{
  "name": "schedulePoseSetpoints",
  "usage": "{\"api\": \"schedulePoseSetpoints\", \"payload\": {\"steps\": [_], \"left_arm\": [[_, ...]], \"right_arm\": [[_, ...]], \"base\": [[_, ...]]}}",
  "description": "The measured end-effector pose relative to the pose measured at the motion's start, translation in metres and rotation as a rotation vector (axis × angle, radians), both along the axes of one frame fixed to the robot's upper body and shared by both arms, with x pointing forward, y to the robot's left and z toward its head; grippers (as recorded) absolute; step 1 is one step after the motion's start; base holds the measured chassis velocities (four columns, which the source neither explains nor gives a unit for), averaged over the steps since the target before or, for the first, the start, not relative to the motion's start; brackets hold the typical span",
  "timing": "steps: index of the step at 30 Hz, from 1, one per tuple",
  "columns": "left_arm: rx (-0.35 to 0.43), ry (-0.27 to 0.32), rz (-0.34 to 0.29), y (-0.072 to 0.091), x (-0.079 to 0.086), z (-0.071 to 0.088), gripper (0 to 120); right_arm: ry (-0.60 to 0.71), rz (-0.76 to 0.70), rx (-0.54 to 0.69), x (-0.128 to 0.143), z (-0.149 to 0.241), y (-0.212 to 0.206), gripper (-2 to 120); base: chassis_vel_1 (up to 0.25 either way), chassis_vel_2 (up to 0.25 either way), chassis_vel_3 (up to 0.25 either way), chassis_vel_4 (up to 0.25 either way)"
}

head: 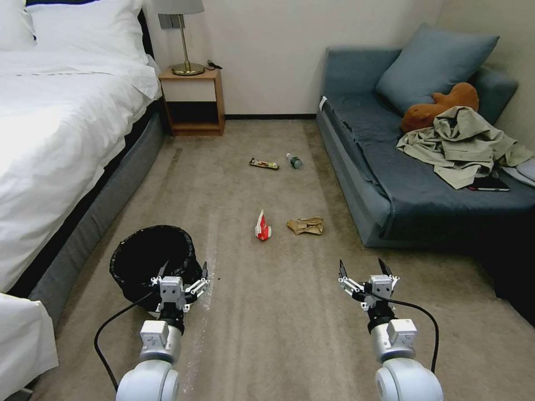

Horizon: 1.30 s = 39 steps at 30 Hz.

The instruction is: Pick up the trash bin, then pick up the garbage on the floor and place it into the trash bin.

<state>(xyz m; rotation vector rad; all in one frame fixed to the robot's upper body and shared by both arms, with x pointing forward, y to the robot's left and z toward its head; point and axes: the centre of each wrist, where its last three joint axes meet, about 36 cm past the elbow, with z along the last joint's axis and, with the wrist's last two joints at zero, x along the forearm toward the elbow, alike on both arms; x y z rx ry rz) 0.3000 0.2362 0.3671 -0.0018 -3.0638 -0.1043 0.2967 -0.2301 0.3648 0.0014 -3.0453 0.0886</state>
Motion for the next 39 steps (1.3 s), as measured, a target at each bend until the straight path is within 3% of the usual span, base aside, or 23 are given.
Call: {"api": "schedulePoseSetpoints", "payload": {"steps": [1,3,5,9,12,15,16,17,18,20,24,29,39], "left_arm": [[-0.010,0.010,0.029,0.014,0.006,0.005,100],[-0.019,0.015,0.044,0.021,0.009,0.008,100],[-0.026,0.021,0.076,0.039,0.017,0.016,100],[-0.037,0.029,0.084,0.047,0.021,0.021,100],[-0.061,0.039,0.130,0.078,0.037,0.042,100],[-0.070,0.040,0.144,0.088,0.042,0.050,100],[-0.076,0.041,0.159,0.099,0.047,0.059,100],[-0.077,0.037,0.172,0.109,0.046,0.075,100],[-0.077,0.037,0.172,0.109,0.046,0.075,100],[-0.052,0.007,0.179,0.118,0.039,0.096,100],[-0.045,0.020,0.193,0.121,0.034,0.097,100],[-0.039,0.038,0.214,0.123,0.027,0.094,98],[-0.035,0.099,0.252,0.138,0.030,0.073,98]], "right_arm": [[0.062,-0.020,0.034,-0.004,-0.002,0.002,100],[0.107,-0.032,0.057,-0.007,-0.003,0.005,100],[0.188,-0.052,0.091,-0.013,-0.004,0.007,100],[0.216,-0.055,0.098,-0.015,0.000,0.005,100],[0.337,-0.061,0.111,-0.022,0.011,-0.004,100],[0.369,-0.060,0.114,-0.024,0.014,-0.006,100],[0.393,-0.059,0.115,-0.026,0.016,-0.008,100],[0.399,-0.059,0.116,-0.026,0.016,-0.008,100],[0.399,-0.059,0.116,-0.026,0.016,-0.008,100],[0.400,-0.058,0.116,-0.026,0.017,-0.008,100],[0.400,-0.058,0.113,-0.026,0.018,-0.010,100],[0.316,-0.063,0.021,-0.025,0.058,-0.057,100],[0.294,-0.079,0.016,-0.039,0.052,-0.058,100]], "base": [[0.000,0.000,0.000,0.000],[0.000,0.000,0.000,0.000],[0.000,0.000,0.000,0.000],[0.000,0.000,0.000,0.000],[0.000,0.000,0.000,0.000],[0.000,0.000,0.000,0.000],[0.000,0.000,0.000,0.000],[0.000,0.000,0.000,0.000],[0.000,0.000,0.000,0.000],[0.000,0.000,0.000,0.000],[0.000,0.000,0.000,0.000],[0.000,0.000,0.000,0.000],[0.000,0.000,0.000,0.000]]}}
